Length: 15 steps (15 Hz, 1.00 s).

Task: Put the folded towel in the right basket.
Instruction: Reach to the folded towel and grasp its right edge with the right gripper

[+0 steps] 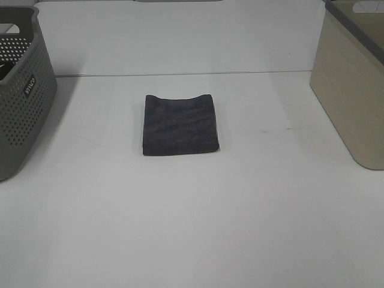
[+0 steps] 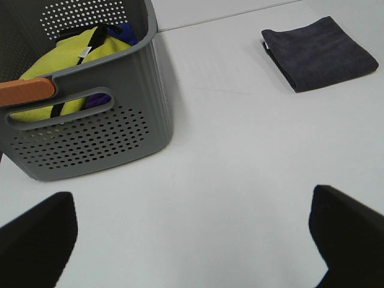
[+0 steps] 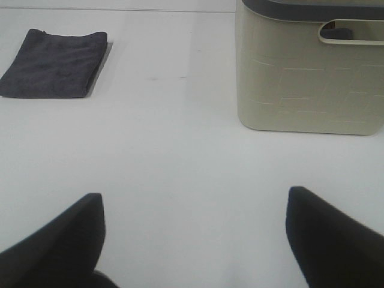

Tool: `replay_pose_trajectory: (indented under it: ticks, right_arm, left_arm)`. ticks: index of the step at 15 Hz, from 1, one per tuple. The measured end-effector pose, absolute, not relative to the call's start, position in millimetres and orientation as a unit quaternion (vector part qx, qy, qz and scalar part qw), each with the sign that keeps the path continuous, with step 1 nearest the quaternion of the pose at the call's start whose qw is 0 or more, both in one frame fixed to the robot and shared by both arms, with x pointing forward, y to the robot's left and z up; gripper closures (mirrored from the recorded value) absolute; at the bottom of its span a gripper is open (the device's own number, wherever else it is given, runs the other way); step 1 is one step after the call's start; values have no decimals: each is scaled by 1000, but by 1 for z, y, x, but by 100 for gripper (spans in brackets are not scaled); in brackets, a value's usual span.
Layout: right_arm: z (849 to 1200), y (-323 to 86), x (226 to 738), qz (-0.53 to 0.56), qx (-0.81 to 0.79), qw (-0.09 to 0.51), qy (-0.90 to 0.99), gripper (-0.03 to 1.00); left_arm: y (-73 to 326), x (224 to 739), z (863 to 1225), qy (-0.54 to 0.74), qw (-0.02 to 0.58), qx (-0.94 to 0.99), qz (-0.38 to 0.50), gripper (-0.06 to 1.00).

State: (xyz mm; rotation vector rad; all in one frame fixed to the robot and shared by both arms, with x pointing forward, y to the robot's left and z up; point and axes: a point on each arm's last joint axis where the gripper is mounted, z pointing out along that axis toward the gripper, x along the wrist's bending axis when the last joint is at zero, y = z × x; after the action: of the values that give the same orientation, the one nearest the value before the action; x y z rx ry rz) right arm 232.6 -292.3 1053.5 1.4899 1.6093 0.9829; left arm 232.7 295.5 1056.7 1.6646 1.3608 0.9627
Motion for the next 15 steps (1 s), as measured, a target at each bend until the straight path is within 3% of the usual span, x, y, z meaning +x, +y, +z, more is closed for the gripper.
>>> replay_pose_trajectory:
  ticks: [15]
  right_arm:
    - [1054, -292, 233, 381, 578, 361, 625, 20]
  left_arm:
    - [295, 233, 1057, 534, 383, 653, 378, -4]
